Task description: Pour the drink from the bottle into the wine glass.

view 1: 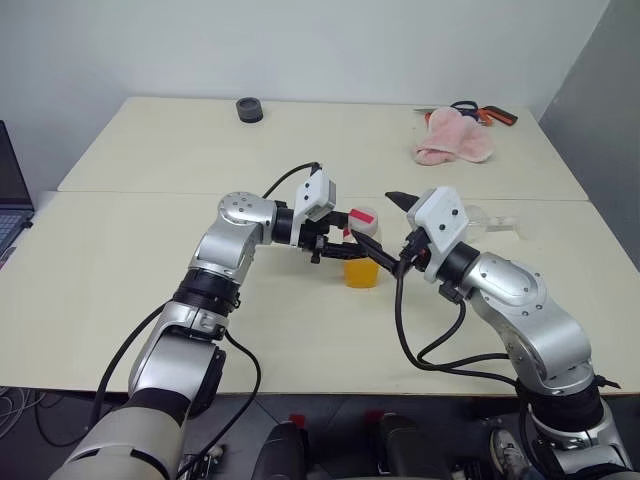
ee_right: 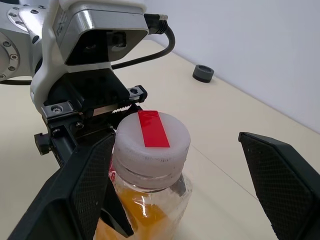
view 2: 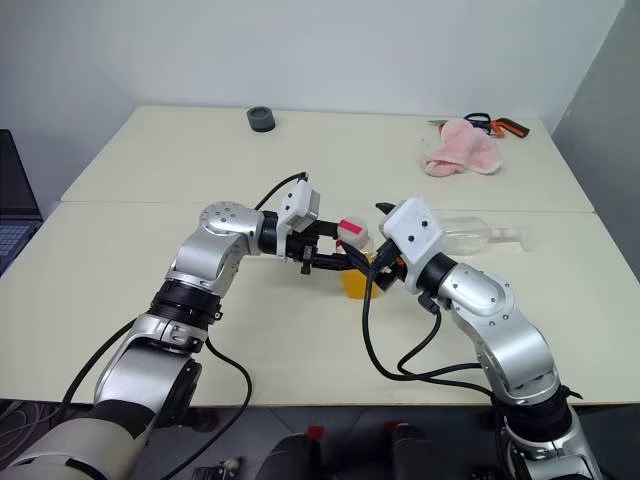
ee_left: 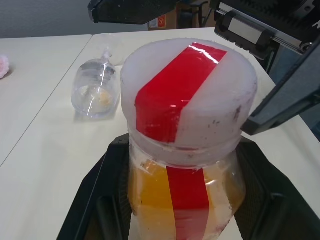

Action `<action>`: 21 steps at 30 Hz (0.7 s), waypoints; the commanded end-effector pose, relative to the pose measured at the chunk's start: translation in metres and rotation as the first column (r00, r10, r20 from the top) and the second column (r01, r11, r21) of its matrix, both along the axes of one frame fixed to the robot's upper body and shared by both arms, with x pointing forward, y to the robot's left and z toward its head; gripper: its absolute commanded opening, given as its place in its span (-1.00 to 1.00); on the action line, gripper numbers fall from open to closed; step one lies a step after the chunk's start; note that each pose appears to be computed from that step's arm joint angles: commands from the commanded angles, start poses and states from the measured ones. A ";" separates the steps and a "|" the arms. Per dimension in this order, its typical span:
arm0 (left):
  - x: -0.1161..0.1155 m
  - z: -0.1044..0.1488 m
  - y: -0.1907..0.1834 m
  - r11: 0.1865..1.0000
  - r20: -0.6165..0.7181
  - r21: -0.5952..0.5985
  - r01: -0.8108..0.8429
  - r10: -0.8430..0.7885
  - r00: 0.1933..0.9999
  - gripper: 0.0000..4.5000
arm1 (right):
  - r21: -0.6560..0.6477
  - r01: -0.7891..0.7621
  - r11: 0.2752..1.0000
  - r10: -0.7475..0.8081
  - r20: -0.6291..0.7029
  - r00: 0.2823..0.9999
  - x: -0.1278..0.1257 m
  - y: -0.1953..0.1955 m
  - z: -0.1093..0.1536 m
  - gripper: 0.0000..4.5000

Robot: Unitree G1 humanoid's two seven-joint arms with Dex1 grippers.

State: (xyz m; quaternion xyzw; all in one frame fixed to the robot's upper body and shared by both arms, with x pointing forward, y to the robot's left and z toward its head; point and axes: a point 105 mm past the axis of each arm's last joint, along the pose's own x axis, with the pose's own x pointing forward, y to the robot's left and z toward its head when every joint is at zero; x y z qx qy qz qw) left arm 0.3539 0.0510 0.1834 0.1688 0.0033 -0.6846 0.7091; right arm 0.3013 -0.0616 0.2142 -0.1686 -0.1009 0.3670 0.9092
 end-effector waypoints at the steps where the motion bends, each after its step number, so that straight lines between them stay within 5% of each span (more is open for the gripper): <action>1: 0.002 0.008 0.002 1.000 0.040 0.000 -0.003 0.003 0.999 -0.03 | 0.015 0.005 1.000 -0.006 0.044 0.999 -0.004 -0.006 0.012 0.87; 21: 0.003 0.009 0.002 1.000 0.042 0.004 0.001 -0.001 0.999 -0.03 | 0.031 0.010 0.999 -0.011 0.035 0.999 -0.005 -0.010 0.014 0.87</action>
